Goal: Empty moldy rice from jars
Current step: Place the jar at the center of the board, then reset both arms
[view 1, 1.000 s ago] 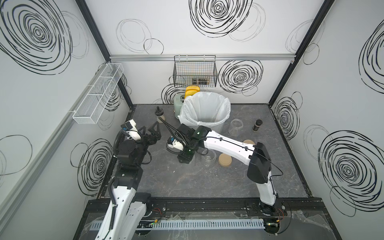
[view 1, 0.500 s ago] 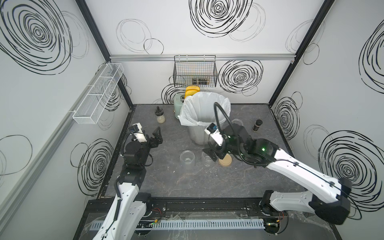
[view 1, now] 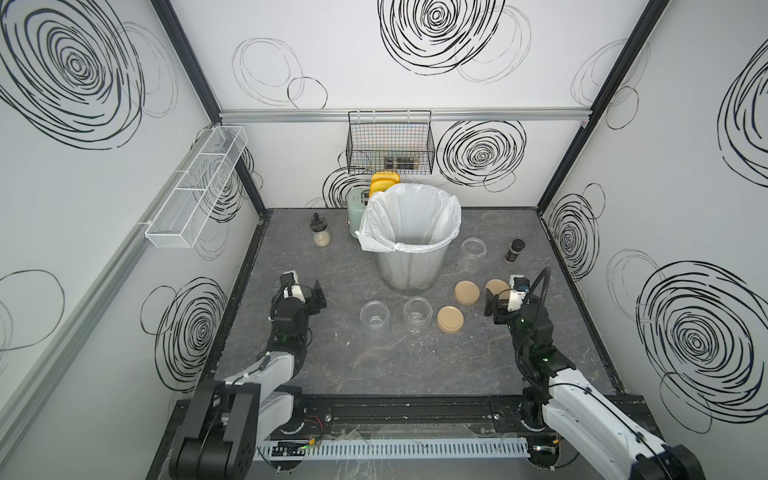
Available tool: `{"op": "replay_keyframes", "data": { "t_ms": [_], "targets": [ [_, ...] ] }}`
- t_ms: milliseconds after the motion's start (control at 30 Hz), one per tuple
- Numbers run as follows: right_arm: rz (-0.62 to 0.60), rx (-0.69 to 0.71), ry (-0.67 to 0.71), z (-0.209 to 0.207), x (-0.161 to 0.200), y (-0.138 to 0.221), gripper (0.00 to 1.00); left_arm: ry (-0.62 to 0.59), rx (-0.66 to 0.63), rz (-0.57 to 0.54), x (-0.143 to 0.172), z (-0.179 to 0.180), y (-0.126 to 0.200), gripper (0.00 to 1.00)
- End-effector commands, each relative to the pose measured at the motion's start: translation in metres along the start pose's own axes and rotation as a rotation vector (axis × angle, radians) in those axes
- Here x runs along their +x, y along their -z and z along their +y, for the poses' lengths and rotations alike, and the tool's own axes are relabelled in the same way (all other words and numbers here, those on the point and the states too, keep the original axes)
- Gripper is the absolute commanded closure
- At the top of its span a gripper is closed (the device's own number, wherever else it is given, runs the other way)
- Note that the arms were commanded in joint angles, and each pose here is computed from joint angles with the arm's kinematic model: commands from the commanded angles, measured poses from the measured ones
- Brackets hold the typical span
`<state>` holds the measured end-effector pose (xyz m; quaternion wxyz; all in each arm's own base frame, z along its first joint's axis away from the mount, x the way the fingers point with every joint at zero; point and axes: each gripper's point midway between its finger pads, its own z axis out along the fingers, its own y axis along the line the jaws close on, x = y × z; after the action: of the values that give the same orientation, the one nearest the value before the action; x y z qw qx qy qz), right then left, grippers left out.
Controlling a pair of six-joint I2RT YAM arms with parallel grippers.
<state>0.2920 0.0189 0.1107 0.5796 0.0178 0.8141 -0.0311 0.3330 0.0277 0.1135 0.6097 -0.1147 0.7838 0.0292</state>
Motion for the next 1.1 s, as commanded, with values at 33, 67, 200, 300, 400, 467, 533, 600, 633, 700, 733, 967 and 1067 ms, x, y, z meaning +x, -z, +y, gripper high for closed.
{"op": "replay_keyframes", "data": {
  "t_ms": [33, 67, 200, 300, 400, 467, 533, 600, 633, 700, 733, 967, 1067],
  "targets": [
    [-0.155, 0.028, -0.126, -0.024, -0.035, -0.017, 0.02, -0.034, 0.035, -0.226, -0.059, -0.011, -0.009, 0.04],
    [-0.159, 0.045, -0.130, -0.029, -0.035, -0.022, 0.02, -0.027, 0.034, -0.213, -0.056, -0.012, -0.014, 0.04],
    [-0.185, 0.103, -0.137, -0.044, -0.048, -0.041, 0.02, -0.113, 0.095, -0.272, -0.044, -0.037, -0.011, 0.04],
    [-0.207, 0.065, -0.131, -0.040, -0.044, -0.051, 0.02, -0.125, 0.115, -0.246, -0.040, -0.041, -0.010, 0.04],
    [-0.304, 0.007, -0.066, -0.029, -0.045, -0.055, 0.02, -0.124, 0.127, -0.242, -0.040, -0.042, -0.013, 0.04],
    [-0.172, -0.032, -0.043, -0.019, -0.037, -0.076, 0.02, -0.124, 0.127, -0.245, -0.040, -0.042, -0.013, 0.04],
    [-0.147, -0.060, -0.062, -0.018, -0.034, -0.078, 0.02, -0.124, 0.128, -0.246, -0.041, -0.042, -0.013, 0.04],
    [-0.207, -0.057, -0.036, -0.018, -0.039, -0.073, 0.02, -0.126, 0.127, -0.244, -0.040, -0.042, -0.014, 0.04],
    [-0.190, -0.058, -0.036, -0.018, -0.038, -0.074, 0.02, -0.125, 0.128, -0.244, -0.040, -0.042, -0.013, 0.04],
    [-0.095, -0.047, -0.075, -0.019, -0.030, -0.084, 0.02, -0.124, 0.128, -0.245, -0.040, -0.042, -0.013, 0.04],
    [-0.138, -0.053, -0.058, -0.018, -0.034, -0.080, 0.02, -0.125, 0.127, -0.244, -0.040, -0.042, -0.014, 0.04],
    [-0.118, -0.048, -0.071, -0.019, -0.033, -0.082, 0.02, -0.125, 0.128, -0.243, -0.040, -0.042, -0.013, 0.04],
    [-0.124, -0.047, -0.069, -0.019, -0.034, -0.081, 0.02, -0.124, 0.128, -0.245, -0.040, -0.042, -0.013, 0.04]
  ]
}}
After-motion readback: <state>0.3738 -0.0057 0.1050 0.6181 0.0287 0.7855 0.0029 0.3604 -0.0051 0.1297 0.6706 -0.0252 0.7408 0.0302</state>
